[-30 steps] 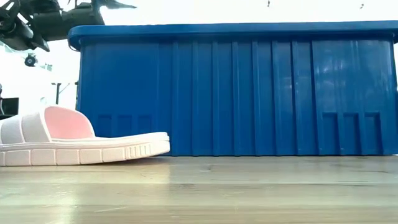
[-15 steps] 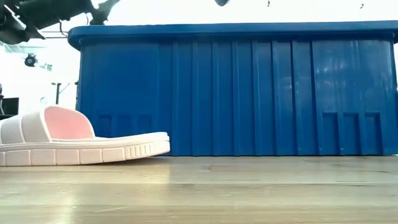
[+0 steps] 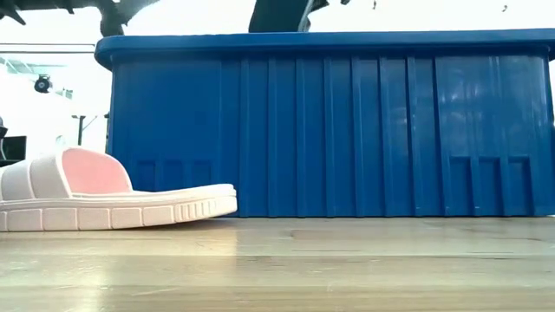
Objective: Pick and place slides into bin
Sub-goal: Put the green slide into the blue container
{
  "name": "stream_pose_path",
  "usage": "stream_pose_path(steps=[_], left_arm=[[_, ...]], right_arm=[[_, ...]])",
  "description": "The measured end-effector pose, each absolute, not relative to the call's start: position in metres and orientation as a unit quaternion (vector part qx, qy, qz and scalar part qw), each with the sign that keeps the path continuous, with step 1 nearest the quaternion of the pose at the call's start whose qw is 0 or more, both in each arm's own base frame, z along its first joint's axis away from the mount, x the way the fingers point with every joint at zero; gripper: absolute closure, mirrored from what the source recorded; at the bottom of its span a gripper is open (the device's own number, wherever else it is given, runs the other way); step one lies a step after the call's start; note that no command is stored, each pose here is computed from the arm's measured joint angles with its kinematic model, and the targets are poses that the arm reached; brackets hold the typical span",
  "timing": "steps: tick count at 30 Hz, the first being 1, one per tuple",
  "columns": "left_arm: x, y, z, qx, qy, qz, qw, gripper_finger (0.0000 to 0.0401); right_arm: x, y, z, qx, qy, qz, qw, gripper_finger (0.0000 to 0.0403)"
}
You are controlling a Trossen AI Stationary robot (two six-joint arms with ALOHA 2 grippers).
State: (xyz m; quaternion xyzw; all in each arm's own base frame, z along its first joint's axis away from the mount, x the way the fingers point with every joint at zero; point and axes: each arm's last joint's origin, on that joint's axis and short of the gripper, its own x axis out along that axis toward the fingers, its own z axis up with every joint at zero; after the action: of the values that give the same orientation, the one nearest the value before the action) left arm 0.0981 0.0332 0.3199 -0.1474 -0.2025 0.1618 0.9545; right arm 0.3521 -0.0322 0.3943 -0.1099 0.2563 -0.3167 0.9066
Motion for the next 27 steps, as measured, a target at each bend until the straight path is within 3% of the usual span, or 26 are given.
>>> stream_pose_path(steps=[12, 17, 27], left_arm=[[0.072, 0.029, 0.323, -0.095, -0.229, 0.228, 0.941, 0.02], [0.068, 0.028, 0.315, -0.102, -0.195, 0.233, 0.947, 0.02], [0.054, 0.023, 0.315, -0.099, -0.215, 0.233, 0.943, 0.02]], right_arm=[[0.43, -0.104, 0.324, -0.202, 0.379, -0.339, 0.837, 0.039], [0.454, -0.113, 0.288, -0.257, 0.437, -0.315, 0.803, 0.039], [0.479, -0.124, 0.238, -0.28, 0.498, -0.286, 0.769, 0.039]])
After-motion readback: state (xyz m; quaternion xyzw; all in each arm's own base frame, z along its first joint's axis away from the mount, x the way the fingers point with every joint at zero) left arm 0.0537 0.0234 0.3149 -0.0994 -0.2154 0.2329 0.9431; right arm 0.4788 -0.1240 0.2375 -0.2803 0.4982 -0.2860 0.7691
